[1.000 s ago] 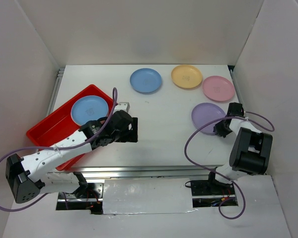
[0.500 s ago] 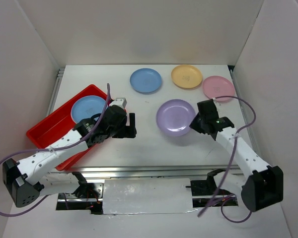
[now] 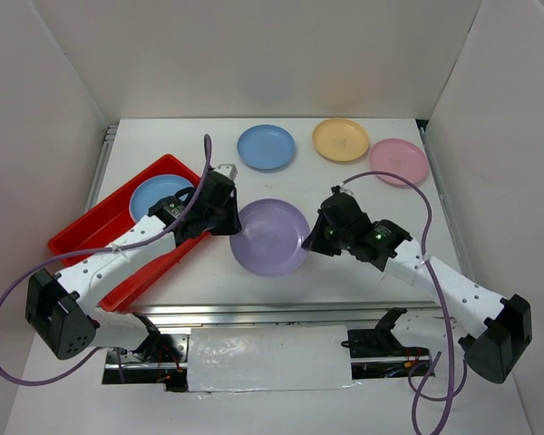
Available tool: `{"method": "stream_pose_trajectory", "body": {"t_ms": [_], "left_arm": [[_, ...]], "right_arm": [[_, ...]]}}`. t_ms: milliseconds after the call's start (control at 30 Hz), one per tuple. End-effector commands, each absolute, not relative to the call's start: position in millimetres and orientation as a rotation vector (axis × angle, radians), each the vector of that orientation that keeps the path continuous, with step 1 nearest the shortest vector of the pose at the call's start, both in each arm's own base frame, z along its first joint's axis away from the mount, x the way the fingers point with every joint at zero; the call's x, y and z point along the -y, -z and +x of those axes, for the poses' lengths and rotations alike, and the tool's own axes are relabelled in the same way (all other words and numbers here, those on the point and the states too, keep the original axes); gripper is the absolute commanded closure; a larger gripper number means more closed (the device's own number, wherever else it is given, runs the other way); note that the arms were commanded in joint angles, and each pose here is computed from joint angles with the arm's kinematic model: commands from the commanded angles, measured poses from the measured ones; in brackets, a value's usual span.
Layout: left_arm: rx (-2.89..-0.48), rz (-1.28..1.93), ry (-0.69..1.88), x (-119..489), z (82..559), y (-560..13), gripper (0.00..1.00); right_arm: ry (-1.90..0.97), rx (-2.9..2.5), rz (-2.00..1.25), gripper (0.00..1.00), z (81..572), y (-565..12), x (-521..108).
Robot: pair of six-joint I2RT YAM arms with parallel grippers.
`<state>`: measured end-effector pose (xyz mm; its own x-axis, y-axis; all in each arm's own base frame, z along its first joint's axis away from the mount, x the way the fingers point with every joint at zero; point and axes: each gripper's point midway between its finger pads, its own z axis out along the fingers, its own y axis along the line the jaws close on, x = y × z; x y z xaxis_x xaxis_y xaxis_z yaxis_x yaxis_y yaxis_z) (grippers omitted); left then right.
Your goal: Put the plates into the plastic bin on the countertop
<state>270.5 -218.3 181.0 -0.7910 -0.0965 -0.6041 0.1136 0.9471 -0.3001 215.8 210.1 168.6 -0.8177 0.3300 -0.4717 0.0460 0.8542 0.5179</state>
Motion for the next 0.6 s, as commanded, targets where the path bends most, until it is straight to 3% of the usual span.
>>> {"method": "stream_pose_trajectory", "body": {"t_ms": [0, 67, 133, 167, 200, 267, 400, 567], "left_arm": [[-2.401, 0.017, 0.461, 224, 280, -197, 0.80], [-2.417, 0.002, 0.408, 217, 283, -195, 1.00], [-2.415, -0.039, 0.346, 205, 289, -195, 1.00], [-2.422, -0.061, 0.324, 199, 290, -194, 1.00], [-2.417, -0.131, 0.294, 182, 299, -195, 1.00], [-2.401, -0.254, 0.255, 152, 307, -197, 1.00], [-2.245, -0.728, 0.235, 41, 337, -208, 1.00], [-2.114, -1.035, 0.185, -25, 348, -204, 1.00]], "right_arm": [[-0.769, -2.365, 0.278, 1.00, 224, -205, -231], [-0.763, -2.356, 0.277, 1.00, 225, -210, -232], [-0.762, -2.348, 0.273, 0.91, 227, -213, -233], [-0.751, -2.342, 0.281, 0.70, 228, -213, -231], [-0.727, -2.336, 0.315, 0.30, 230, -213, -224], [-0.654, -2.293, 0.396, 0.00, 237, -212, -205], [-0.721, -2.262, 0.437, 0.00, 245, -192, -191], [-0.699, -2.349, 0.426, 0.00, 239, -155, -188]]}}
